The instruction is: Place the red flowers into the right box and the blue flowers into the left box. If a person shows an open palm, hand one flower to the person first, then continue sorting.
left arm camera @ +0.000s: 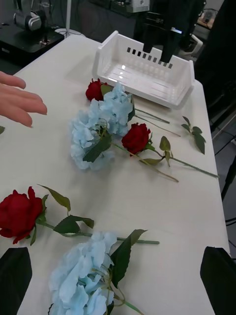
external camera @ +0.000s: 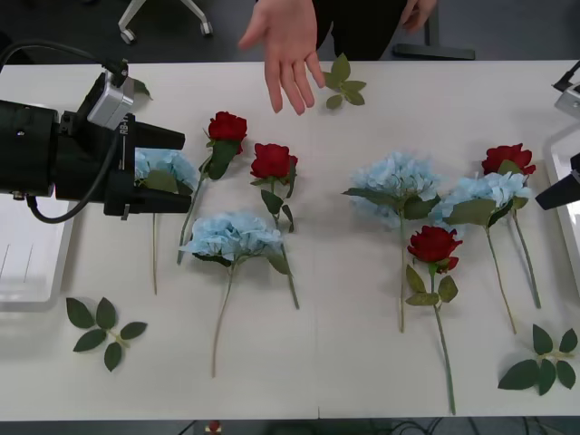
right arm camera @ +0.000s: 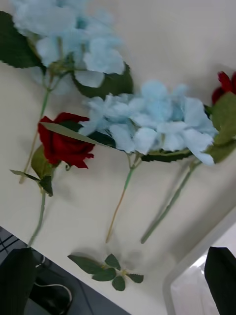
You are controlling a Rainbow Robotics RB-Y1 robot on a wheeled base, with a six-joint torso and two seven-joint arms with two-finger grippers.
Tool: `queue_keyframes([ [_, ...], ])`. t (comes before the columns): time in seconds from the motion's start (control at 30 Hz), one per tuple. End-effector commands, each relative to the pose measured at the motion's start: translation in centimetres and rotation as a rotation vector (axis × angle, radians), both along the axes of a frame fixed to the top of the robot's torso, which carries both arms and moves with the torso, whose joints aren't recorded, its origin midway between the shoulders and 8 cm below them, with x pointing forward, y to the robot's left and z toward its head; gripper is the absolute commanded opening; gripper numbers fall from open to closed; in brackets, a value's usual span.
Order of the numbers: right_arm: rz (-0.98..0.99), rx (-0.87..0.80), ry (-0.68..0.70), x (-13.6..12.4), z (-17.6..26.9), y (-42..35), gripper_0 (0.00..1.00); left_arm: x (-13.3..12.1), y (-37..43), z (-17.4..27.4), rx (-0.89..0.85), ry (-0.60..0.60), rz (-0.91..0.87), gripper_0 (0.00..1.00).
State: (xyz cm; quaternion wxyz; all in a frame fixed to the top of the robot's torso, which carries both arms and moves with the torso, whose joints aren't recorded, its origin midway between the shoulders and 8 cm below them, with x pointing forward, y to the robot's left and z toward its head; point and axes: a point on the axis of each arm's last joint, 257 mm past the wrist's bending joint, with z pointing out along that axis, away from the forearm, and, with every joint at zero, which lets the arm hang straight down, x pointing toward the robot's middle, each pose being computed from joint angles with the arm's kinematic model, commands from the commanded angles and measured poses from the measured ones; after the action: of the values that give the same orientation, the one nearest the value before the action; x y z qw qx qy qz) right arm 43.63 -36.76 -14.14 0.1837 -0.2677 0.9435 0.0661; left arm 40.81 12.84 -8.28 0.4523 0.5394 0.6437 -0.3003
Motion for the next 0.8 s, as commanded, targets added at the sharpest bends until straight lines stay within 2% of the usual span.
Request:
queue_keyframes([
  [0.03, -0.144, 0.03, -0.024, 1.5, 1.7, -1.7, 1.0, 0.0, -0.2, 0.5, 0.028, -0.057, -0.02, 1.0],
  [0.27, -0.363, 0.133, 0.0, 3.3, -0.3, -2.5, 1.0, 0.1, -0.2, 0.5, 0.029, -0.061, -0.021, 1.0],
  [0.8, -0.519, 0.097, -0.074, 7.0, -4.1, -3.6, 1.0, 0.1, -0.1, 0.4, 0.031, -0.062, -0.019, 1.0],
])
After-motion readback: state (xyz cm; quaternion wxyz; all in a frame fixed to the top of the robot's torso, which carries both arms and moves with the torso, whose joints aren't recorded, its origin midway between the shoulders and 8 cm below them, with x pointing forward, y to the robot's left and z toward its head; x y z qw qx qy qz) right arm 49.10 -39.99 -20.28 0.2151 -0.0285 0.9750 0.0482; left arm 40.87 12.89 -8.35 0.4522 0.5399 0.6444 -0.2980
